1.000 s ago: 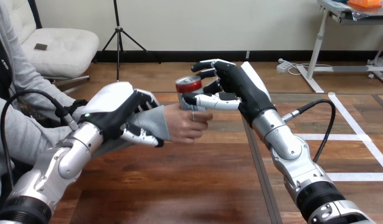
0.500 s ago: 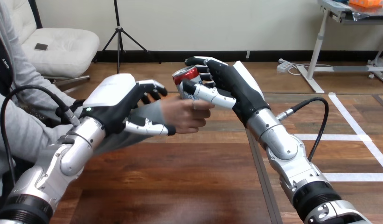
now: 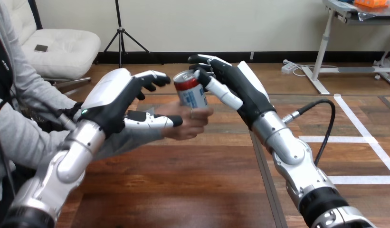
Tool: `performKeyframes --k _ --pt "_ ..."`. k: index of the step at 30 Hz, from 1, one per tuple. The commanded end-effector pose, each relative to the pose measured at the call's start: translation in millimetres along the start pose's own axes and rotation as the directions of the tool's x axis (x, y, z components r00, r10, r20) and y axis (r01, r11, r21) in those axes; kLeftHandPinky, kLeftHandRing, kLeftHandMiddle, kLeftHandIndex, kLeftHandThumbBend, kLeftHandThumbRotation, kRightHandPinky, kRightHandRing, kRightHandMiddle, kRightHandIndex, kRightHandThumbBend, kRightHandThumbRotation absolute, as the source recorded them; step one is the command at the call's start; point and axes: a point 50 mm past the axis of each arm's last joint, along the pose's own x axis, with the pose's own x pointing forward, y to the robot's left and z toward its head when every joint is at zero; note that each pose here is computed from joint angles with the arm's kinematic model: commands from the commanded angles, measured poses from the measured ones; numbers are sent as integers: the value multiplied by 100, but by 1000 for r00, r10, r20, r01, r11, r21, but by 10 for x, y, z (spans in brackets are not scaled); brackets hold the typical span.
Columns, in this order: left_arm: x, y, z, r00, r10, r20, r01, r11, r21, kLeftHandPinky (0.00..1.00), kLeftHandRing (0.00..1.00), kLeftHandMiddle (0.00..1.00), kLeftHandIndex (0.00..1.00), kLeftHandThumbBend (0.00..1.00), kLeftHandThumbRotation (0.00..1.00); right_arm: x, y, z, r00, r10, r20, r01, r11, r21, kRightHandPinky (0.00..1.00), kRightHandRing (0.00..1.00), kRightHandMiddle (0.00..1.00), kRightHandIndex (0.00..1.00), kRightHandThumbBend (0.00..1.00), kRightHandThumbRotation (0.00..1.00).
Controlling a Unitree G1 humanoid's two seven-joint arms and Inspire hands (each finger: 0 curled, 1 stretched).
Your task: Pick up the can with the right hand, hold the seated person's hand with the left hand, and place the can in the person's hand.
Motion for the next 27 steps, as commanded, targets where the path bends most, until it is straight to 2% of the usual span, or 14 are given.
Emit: performKeyframes --k 1,6,10,15,19,27 --pt "-130 -15 -106 998 53 -34 -57 992 -114 67 80 83 81 95 61 -66 -126 7 998 -43 43 42 999 24 76 83 84 84 100 100" --pt "-248 -72 -176 997 60 -51 -68 982 -178 67 82 85 83 94 67 -160 -147 -77 998 -57 33 56 997 49 77 85 86 86 100 100" --pt "-374 -153 -243 994 82 -76 -100 956 -278 69 84 85 85 93 70 -262 -165 -168 997 -75 18 74 996 59 79 86 87 87 100 100" --pt "-505 -243 -303 990 102 -98 -129 936 -329 71 84 86 86 87 73 -371 -182 -262 995 -98 -4 98 992 81 80 86 88 88 100 100" --pt "-642 -354 -352 983 120 -140 -167 900 -402 73 84 86 86 82 74 -484 -198 -349 995 -101 -25 103 990 99 81 86 89 89 100 100" --pt "-858 -522 -407 973 133 -188 -210 847 -489 83 90 90 88 63 78 -683 -202 -480 993 -113 -45 120 977 178 86 90 91 91 100 100"
